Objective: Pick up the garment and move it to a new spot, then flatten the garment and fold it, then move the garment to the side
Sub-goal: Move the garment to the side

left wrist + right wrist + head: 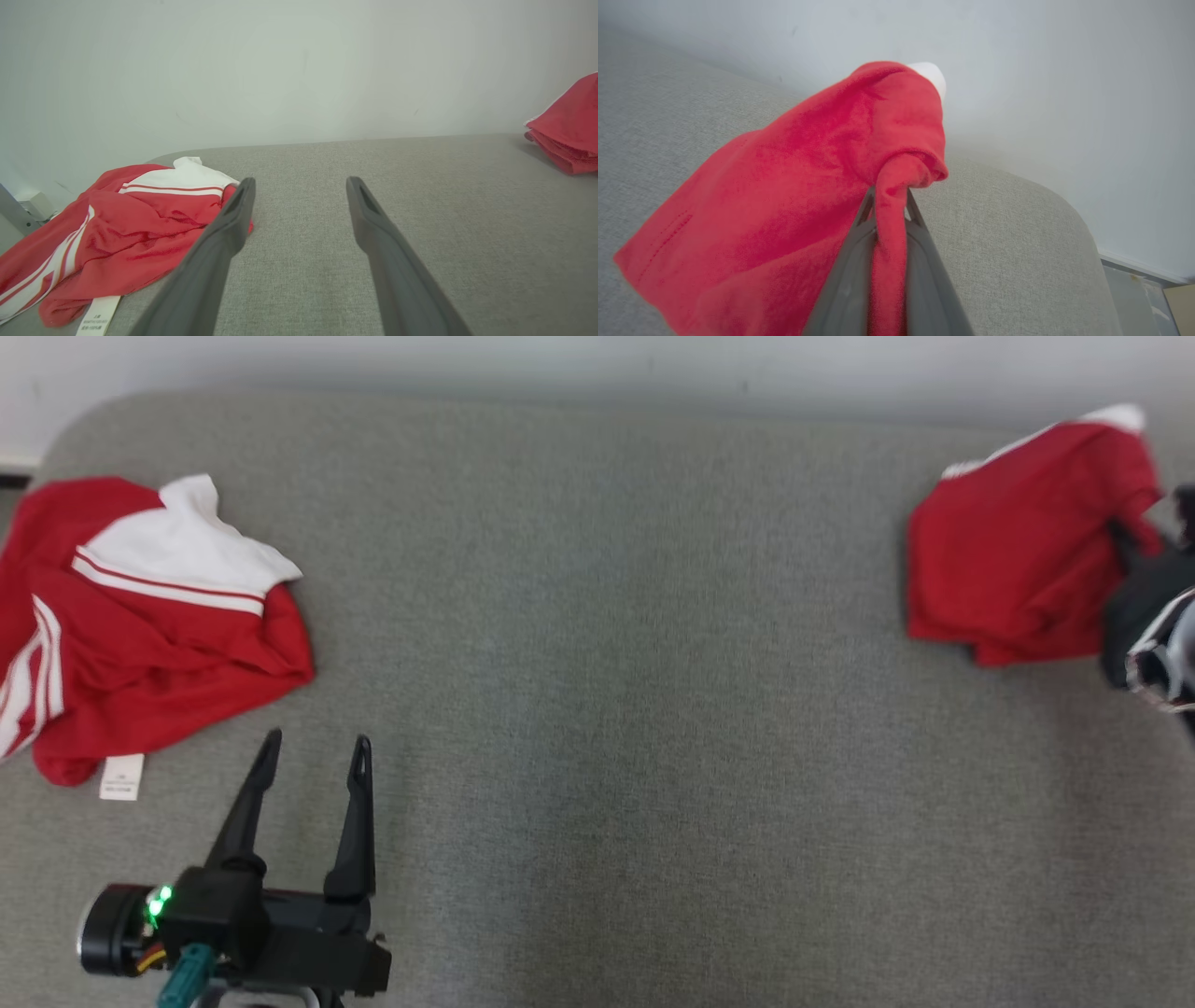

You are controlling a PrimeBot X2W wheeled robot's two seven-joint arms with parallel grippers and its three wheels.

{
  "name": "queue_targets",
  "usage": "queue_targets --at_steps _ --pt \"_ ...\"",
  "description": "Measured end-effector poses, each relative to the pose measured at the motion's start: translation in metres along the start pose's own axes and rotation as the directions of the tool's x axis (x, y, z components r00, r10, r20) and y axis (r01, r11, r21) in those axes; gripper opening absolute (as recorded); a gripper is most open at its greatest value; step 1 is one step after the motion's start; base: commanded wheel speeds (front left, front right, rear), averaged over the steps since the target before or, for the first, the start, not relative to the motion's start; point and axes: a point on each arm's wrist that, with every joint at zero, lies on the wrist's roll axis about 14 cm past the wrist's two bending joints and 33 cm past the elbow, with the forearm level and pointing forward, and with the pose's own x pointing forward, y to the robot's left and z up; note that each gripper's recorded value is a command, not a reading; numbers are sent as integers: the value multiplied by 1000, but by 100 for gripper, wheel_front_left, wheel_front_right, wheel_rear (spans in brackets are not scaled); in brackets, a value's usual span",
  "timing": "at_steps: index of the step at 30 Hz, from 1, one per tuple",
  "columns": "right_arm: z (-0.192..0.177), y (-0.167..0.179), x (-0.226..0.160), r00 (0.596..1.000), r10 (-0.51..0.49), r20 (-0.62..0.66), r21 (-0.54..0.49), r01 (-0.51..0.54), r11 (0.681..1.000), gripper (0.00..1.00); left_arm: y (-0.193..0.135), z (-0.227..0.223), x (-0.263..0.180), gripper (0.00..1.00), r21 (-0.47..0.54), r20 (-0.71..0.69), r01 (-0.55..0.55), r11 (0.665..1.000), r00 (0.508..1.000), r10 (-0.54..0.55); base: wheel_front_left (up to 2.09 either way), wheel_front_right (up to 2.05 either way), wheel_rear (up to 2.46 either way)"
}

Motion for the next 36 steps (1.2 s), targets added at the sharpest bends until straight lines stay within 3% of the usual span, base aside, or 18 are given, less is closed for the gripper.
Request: queue_targets --at_steps 8,14,20,26,34,35,36 --pt "-44 -55 19 984 -83 -158 -135 61 989 0 3 -19 25 100 23 -32 8 1000 999 -8 0 0 0" --pt "-83 -112 -1 941 -193 -279 -219 134 967 0 2 -31 34 100 40 -62 26 999 998 -24 0 0 0" --pt "-46 -158 4 939 -277 -204 -339 198 920 0 4 -34 45 100 71 -69 40 997 997 -35 0 0 0" --pt "-47 -179 -1 921 -322 -220 -431 204 879 0 1 -40 52 100 72 -82 51 996 996 -45 0 0 0" --pt "-45 -186 1 917 -336 -214 -440 217 872 0 1 -45 51 100 75 -100 53 996 994 -45 0 0 0" --pt "-44 -184 2 919 -333 -211 -439 215 872 10 2 -46 51 100 76 -103 50 996 994 -42 0 0 0" --pt "-45 -184 3 920 -331 -211 -440 213 873 49 2 -46 51 100 78 -105 48 996 994 -40 0 0 0"
